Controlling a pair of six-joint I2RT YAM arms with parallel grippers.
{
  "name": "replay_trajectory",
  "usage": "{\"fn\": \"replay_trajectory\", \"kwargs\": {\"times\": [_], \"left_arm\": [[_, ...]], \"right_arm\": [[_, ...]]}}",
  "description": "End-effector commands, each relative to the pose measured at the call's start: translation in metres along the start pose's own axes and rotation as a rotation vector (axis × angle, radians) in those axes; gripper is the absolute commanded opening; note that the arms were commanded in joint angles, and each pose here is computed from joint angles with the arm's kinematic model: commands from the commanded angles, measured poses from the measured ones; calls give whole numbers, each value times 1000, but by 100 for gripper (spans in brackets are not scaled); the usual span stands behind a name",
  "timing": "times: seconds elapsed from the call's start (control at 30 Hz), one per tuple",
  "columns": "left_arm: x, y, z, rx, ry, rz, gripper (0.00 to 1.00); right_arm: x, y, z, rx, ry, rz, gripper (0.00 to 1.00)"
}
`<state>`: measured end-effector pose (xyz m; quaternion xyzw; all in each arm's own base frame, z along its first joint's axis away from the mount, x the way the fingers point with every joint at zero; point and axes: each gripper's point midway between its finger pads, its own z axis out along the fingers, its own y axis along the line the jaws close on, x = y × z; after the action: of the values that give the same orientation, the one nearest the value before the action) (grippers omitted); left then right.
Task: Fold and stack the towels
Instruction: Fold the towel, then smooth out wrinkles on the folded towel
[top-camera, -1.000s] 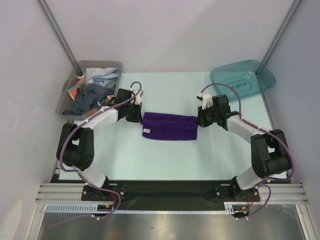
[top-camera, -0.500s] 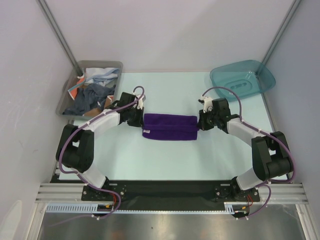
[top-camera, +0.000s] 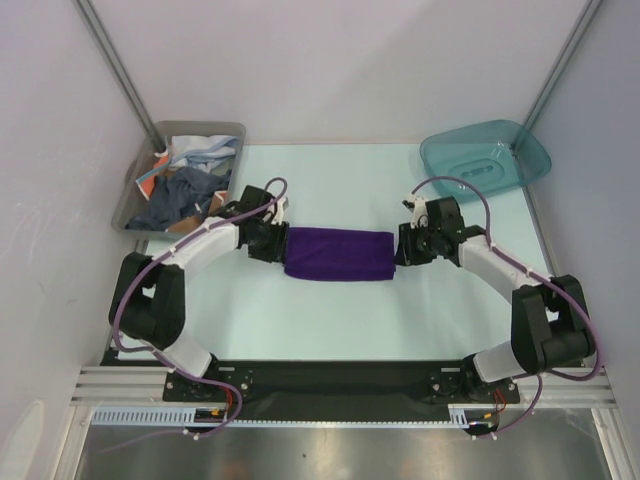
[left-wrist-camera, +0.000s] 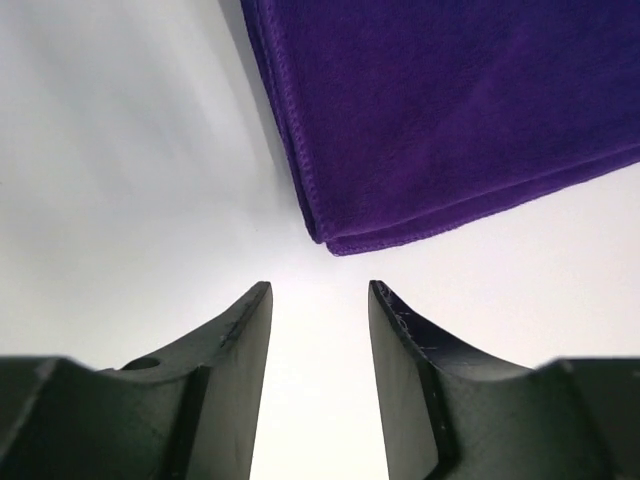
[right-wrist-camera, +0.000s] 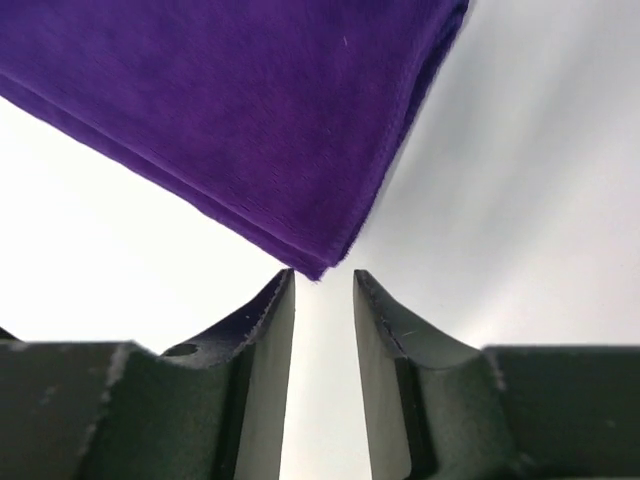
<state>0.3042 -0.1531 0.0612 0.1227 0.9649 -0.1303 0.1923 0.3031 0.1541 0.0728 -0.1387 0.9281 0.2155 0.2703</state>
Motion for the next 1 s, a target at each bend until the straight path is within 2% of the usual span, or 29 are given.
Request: {"fn": "replay_trajectory", "kwargs": {"times": [0.0, 0.2, 0.33, 0.47, 0.57, 0.8, 0.97], "left_arm": [[-30, -19, -34, 54, -99, 3, 49], [-42, -56, -27, 230, -125, -85, 45], [-28, -29, 0, 63, -71, -173, 46], [2, -7, 25, -43, 5, -237, 46], [19, 5, 36, -101, 38, -259, 44], [18, 10, 24, -133, 12, -259, 46], [2, 6, 11, -121, -52, -266, 50]], "right_arm": [[-40, 15, -23, -5, -93, 64, 33], [-52, 15, -3, -21, -93, 156, 27], [-38, 18, 19, -55, -32, 182, 28], [9, 0, 40, 23, 65, 215, 28], [24, -9, 46, 56, 90, 227, 27], [15, -2, 32, 56, 61, 245, 32], [12, -2, 17, 88, 43, 286, 36]]}}
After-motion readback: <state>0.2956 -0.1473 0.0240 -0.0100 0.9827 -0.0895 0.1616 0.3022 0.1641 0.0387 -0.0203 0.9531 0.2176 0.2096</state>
